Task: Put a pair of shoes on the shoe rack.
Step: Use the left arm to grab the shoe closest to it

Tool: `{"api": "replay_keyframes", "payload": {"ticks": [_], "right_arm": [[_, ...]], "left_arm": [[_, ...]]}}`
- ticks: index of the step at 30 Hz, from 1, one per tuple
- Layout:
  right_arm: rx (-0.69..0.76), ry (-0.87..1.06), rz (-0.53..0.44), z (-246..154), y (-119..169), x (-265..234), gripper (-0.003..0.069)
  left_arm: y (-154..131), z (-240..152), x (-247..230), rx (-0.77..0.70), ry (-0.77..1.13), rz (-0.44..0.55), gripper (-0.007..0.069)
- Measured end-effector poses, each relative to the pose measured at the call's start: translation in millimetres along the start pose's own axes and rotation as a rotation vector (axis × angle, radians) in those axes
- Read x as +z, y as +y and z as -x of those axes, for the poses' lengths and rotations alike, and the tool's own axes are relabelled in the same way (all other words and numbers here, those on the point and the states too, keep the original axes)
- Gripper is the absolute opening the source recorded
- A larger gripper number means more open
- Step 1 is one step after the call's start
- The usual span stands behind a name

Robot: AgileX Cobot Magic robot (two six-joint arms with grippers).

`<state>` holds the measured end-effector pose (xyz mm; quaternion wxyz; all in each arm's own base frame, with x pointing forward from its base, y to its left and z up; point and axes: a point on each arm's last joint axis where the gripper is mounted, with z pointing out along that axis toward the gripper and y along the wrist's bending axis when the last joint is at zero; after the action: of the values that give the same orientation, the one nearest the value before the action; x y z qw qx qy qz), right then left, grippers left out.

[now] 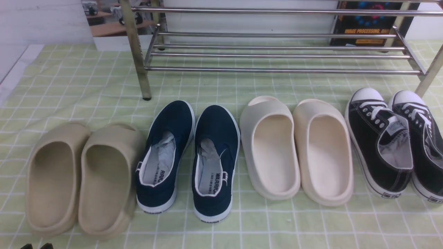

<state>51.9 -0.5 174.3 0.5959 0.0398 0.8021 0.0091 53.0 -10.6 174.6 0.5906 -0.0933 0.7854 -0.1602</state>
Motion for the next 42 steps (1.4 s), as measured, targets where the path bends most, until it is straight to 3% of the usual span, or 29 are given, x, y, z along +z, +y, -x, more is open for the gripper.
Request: {"api": "replay_keyframes", "payload": {"ticks": [10,19,20,24,27,36,40,42], "right_arm": [[0.0,0.0,0.0,0.0,0.0,0.0,0.0239],[0.0,0.0,0.0,0.0,0.0,0.0,0.0239],[0.0,0.0,0.0,0.0,0.0,0.0,0.0239],[0.0,0.0,0.0,0.0,0.0,0.0,0.0239],[0.0,0.0,0.0,0.0,0.0,0.0,0.0239],[0.0,0.0,0.0,0.0,0.0,0.0,0.0239],[0.0,0.0,0.0,0.0,0.0,0.0,0.0239],[0.0,0.0,0.0,0.0,0.0,0.0,0.0239]], "left_arm": [[-5.3,3.3,-0.2,-0.257,-0.029,-0.062,0.0239],[-6.8,5.2,-0.4,-0.368,-0.043,-0.085,0.0239],[-7.9,5.8,-0.5,-0.422,-0.044,-0.099,0.0239],[-13.0,13.2,-1.9,-0.904,-0.07,-0.2,0.0239],[-14.1,15.9,-2.5,-1.057,-0.077,-0.235,0.0239],[-9.6,22.7,-3.4,-1.078,-0.17,-0.233,0.0239],[-9.2,26.3,-4.6,-0.959,-0.208,-0.221,0.0239],[-18.9,38.7,-11.4,-0.867,-0.202,-0.264,0.0239]]}}
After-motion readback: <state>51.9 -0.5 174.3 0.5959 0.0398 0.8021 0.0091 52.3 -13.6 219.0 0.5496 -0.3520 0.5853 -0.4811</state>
